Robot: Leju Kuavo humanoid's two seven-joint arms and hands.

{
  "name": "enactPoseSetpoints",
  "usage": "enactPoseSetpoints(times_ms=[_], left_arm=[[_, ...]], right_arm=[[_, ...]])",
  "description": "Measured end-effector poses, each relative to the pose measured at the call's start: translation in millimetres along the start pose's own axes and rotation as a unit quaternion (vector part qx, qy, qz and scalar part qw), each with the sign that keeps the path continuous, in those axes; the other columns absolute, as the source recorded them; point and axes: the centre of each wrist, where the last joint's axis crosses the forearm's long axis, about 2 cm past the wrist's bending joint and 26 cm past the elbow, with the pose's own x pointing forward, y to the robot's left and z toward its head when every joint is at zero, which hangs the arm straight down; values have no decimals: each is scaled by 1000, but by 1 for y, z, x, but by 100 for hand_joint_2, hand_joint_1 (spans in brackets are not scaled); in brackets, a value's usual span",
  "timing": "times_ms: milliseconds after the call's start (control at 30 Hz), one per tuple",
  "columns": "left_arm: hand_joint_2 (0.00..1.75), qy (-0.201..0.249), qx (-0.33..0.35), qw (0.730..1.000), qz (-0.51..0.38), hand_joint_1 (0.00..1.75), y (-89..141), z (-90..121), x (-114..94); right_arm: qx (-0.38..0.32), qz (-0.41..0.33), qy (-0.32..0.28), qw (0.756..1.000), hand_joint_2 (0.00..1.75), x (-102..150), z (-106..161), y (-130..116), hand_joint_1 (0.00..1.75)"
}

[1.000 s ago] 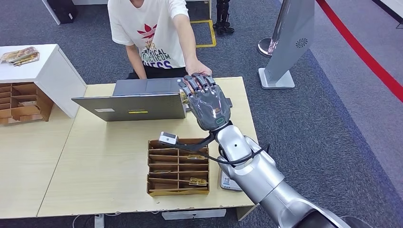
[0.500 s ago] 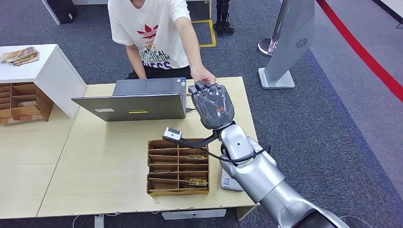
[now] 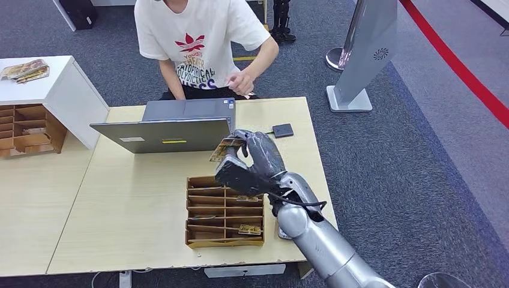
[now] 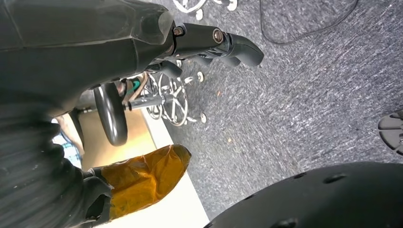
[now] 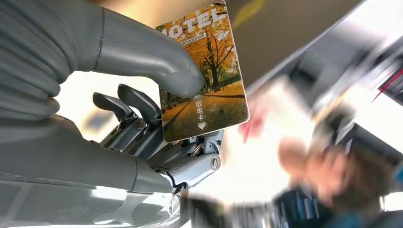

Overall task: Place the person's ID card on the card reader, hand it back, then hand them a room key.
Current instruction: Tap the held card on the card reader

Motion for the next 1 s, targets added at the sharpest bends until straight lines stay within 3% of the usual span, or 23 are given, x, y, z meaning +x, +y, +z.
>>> enactPoseSetpoints(times_ms=[67, 233, 500, 667, 800, 1000], left_arm=[[175, 1, 0, 1000, 5, 0, -1, 0, -3], [175, 4, 1, 1000, 13, 0, -2, -1, -9], [175, 6, 1, 1000, 16, 0, -2, -2, -11], [175, 7, 2, 1000, 29, 0, -2, -2, -11], [175, 7, 0, 999, 47, 0, -3, -2, -13], [175, 11, -5, 997, 72, 0, -7, -2, -19]], right_arm=[[11, -94, 0, 996, 175, 6, 5, 1, 175], [7, -232, -6, 973, 175, 13, 16, -4, 175], [-5, -258, -15, 966, 175, 16, 24, -10, 175], [-8, -327, -5, 945, 175, 9, 34, -15, 175], [-25, -306, 21, 951, 175, -12, 55, -29, 175], [-23, -194, 95, 976, 175, -52, 110, -49, 175]])
